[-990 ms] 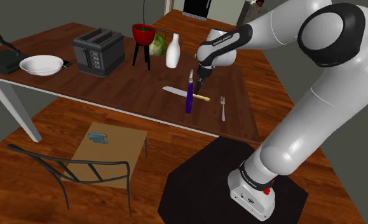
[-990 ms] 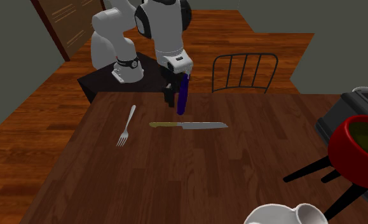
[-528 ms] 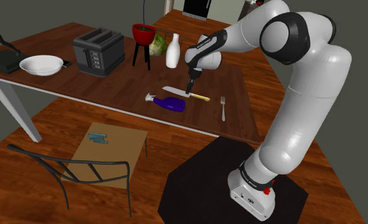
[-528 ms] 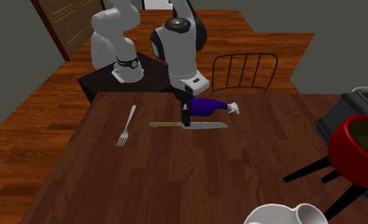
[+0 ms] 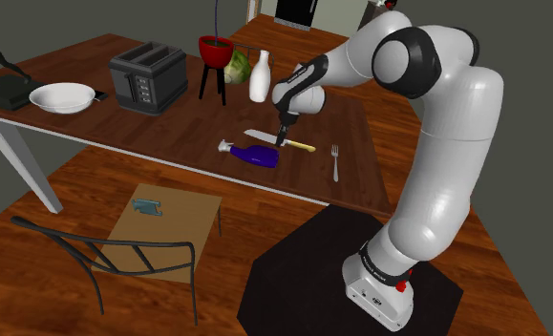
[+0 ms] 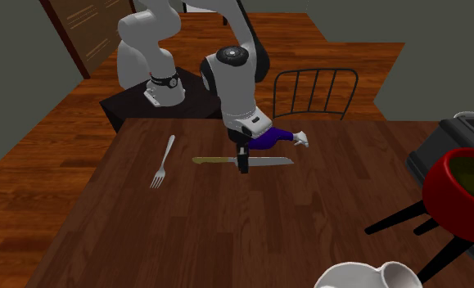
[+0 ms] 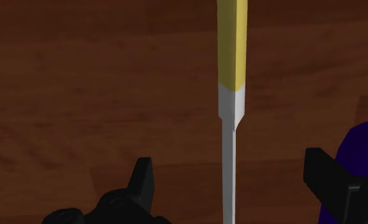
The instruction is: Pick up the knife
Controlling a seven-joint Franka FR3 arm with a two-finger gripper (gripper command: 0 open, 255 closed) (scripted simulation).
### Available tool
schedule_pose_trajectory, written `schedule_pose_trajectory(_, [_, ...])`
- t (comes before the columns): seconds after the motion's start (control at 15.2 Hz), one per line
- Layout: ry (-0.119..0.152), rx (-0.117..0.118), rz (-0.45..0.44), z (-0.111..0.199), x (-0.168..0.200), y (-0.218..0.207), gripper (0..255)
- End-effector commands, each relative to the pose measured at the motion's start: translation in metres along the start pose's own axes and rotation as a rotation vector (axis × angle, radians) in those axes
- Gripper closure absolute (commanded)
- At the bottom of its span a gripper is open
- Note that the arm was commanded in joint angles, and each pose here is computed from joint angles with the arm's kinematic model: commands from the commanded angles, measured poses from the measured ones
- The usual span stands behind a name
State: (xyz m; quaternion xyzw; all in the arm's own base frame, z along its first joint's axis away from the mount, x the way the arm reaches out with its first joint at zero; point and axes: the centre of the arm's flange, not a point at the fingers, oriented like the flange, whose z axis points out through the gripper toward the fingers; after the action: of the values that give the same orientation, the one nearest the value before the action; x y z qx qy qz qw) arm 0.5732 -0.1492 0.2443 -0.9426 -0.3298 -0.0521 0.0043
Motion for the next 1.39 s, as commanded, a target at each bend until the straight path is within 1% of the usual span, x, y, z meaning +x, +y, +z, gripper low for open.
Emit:
schedule_pose_trajectory(0.0, [0.0, 0.0, 0.0, 0.004, -0.001, 0.0, 0])
schedule_pose_trajectory(0.07, [0.0, 0.0, 0.0, 0.004, 0.0, 0.0, 255])
schedule_pose_trajectory(0.66, [0.0, 0.0, 0.0, 0.004, -0.001, 0.0, 255])
schedule_pose_trajectory(1.32, [0.0, 0.0, 0.0, -0.048, 0.005, 0.001, 255])
